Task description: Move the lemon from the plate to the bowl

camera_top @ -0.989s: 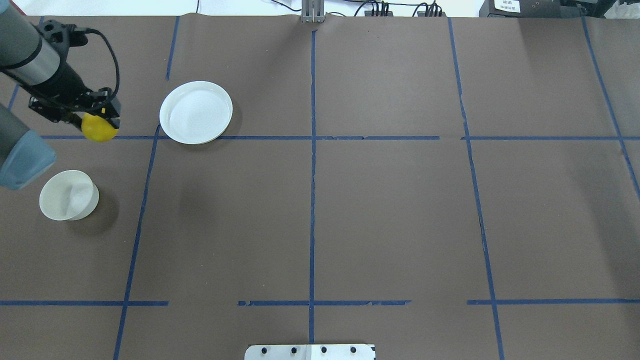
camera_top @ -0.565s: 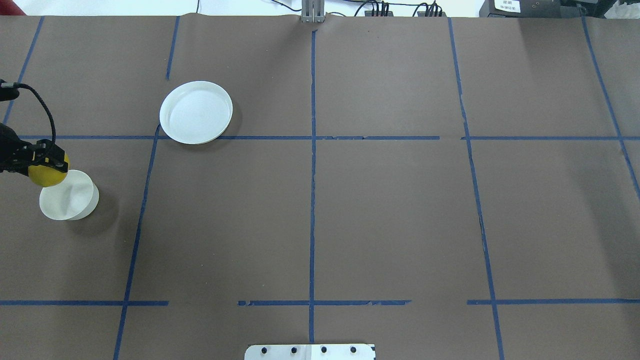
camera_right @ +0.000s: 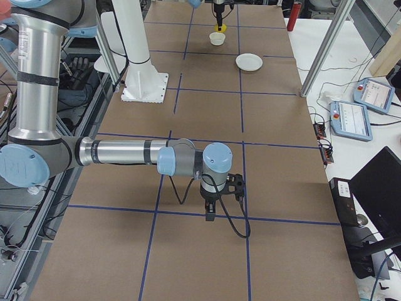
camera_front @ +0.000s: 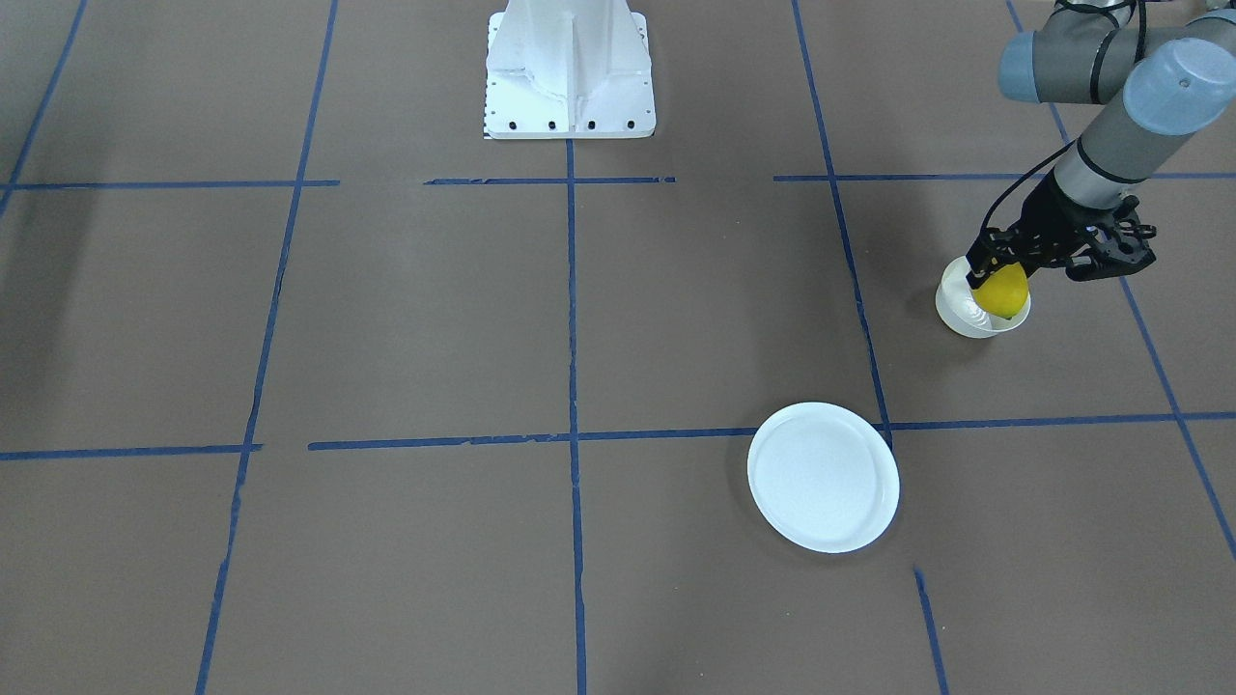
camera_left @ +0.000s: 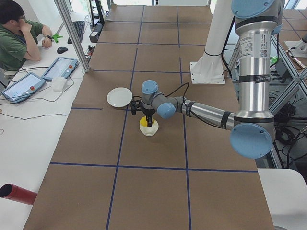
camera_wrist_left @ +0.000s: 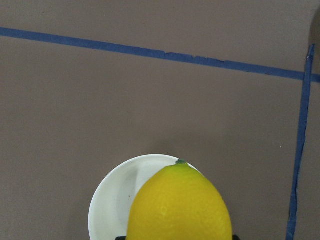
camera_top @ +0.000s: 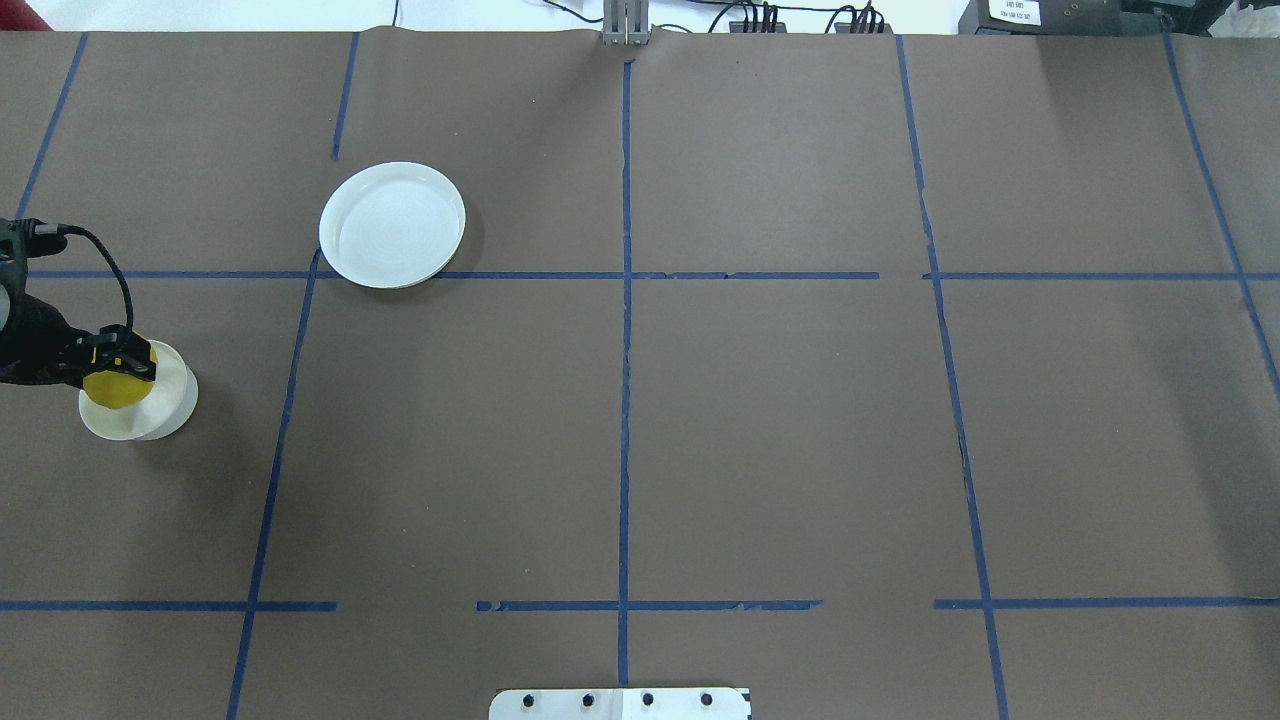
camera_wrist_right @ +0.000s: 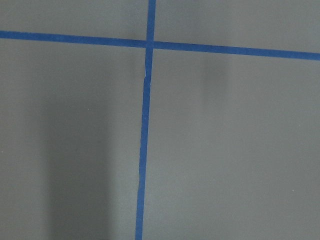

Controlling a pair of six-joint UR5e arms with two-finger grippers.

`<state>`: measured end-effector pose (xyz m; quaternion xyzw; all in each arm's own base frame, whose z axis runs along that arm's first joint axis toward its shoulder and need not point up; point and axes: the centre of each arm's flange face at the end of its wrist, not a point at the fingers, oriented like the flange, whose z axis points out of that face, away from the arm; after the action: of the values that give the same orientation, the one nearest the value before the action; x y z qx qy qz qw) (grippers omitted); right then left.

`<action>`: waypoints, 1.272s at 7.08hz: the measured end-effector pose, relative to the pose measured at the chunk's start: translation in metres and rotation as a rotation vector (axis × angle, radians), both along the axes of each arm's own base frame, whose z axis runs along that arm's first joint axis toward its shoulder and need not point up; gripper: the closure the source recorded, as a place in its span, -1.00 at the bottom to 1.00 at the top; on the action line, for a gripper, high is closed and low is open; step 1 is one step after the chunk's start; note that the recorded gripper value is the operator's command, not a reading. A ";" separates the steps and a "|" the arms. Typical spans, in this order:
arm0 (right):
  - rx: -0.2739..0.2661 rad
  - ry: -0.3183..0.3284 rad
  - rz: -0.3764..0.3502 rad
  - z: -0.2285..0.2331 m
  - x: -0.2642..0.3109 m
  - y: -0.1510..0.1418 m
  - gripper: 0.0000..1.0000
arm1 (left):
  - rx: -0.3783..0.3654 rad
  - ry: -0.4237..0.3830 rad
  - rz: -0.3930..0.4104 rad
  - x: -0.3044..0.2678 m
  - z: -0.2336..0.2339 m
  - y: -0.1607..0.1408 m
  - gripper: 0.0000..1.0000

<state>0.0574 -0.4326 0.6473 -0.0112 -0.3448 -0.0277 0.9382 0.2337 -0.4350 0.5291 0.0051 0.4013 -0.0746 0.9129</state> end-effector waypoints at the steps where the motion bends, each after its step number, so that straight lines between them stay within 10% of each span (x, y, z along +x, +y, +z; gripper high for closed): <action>1: 0.000 0.000 0.000 0.000 0.000 0.000 -1.00 | -0.001 0.001 0.006 0.004 0.005 0.001 -0.99; 4: 0.000 0.000 0.000 0.000 0.000 0.000 -1.00 | 0.006 0.003 0.023 0.006 0.007 0.003 -1.00; 9: 0.001 0.000 0.000 0.000 0.000 0.000 -1.00 | 0.245 -0.119 0.199 -0.096 0.017 -0.023 -1.00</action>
<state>0.0574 -0.4328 0.6469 -0.0106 -0.3448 -0.0281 0.9382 0.1373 -0.4576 0.5458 0.0807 0.3512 0.0662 0.9305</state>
